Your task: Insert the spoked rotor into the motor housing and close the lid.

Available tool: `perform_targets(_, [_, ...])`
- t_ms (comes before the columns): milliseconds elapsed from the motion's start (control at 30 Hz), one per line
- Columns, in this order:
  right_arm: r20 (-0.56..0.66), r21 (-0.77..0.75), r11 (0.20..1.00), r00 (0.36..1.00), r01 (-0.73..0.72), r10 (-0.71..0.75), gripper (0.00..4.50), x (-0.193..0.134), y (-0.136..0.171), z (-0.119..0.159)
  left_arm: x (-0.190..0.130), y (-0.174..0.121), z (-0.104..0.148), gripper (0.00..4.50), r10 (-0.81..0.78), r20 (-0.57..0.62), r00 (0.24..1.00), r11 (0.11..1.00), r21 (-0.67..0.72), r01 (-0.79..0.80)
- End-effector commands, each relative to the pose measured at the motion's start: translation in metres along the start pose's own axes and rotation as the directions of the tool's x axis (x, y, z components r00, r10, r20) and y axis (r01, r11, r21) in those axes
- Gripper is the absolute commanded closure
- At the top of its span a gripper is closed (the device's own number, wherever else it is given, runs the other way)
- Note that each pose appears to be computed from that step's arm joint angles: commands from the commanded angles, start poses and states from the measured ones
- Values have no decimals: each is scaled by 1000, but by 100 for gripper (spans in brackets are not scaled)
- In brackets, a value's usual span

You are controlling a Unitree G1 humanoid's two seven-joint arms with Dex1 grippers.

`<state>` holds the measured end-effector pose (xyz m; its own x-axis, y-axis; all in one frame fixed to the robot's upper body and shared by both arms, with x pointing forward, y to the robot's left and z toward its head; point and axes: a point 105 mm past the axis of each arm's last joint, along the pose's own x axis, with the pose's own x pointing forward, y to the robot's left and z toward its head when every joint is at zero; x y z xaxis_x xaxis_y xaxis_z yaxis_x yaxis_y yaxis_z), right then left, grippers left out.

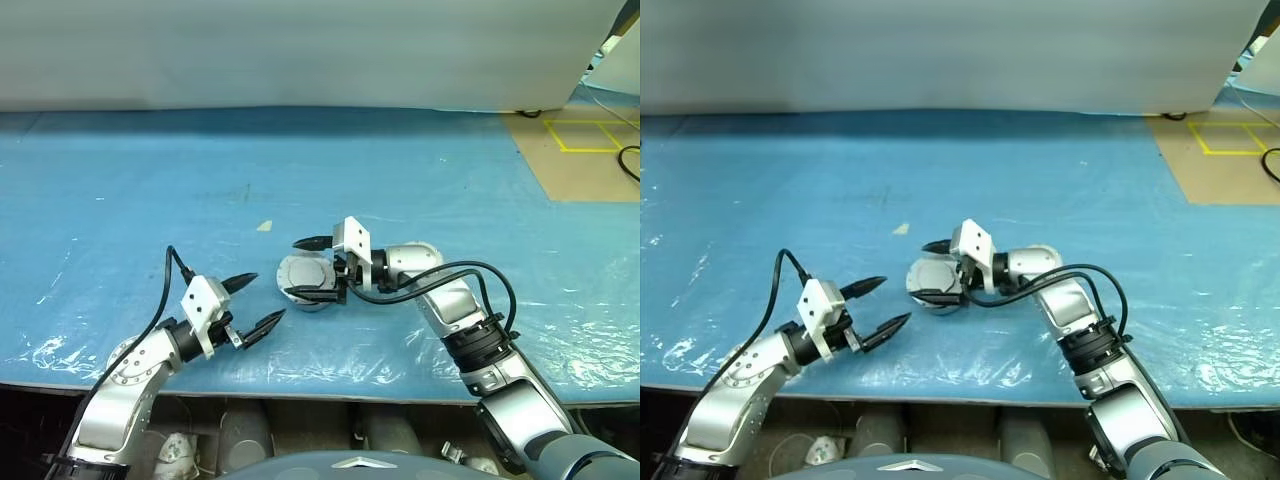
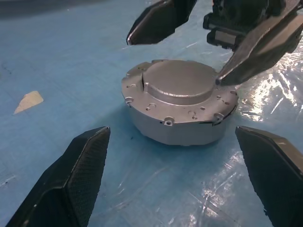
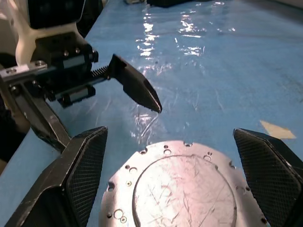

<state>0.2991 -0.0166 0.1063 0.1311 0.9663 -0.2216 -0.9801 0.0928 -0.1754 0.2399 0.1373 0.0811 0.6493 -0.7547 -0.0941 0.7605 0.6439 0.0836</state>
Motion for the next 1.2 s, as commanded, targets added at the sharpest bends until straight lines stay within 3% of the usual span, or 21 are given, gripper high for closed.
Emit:
perform_targets(33, [-27, -96, 995, 1000, -14, 12, 0, 3, -2, 2, -5, 1, 12, 3, 21, 38, 999, 999, 34, -22])
perform_targets(133, [-67, -128, 992, 998, -4, -5, 0, 4, -5, -7, -4, 0, 13, 3, 28, 42, 999, 999, 30, -29])
perform_targets(233, [-101, -162, 987, 995, 0, -17, 65, 5, -8, -13, -4, 0, 13, 0, 32, 45, 998, 999, 25, -33])
perform_targets(600, [-116, -197, 980, 993, -10, -13, 423, -1, -6, -12, -4, 2, 14, 0, 49, 48, 998, 999, 18, -50])
perform_targets(767, [11, -148, 989, 1000, 17, -15, 423, -3, -4, 15, -4, 2, 13, 0, 55, 48, 997, 998, 13, -56])
perform_targets(867, [25, -140, 990, 999, 29, -26, 423, -3, -7, 19, -4, 3, 13, 0, 57, 48, 997, 998, 9, -58])
perform_targets(967, [26, -140, 989, 999, 47, -44, 360, -1, -10, 20, -4, 4, 12, 0, 59, 46, 997, 998, 7, -59])
perform_targets(1167, [-13, -139, 986, 996, 88, -90, 159, 6, -17, 14, -6, 5, 11, 0, 65, 44, 997, 998, 6, -65])
perform_targets(1200, [-22, -135, 986, 994, 100, -103, 159, 7, -19, 13, -6, 5, 11, 0, 66, 43, 997, 998, 6, -66])
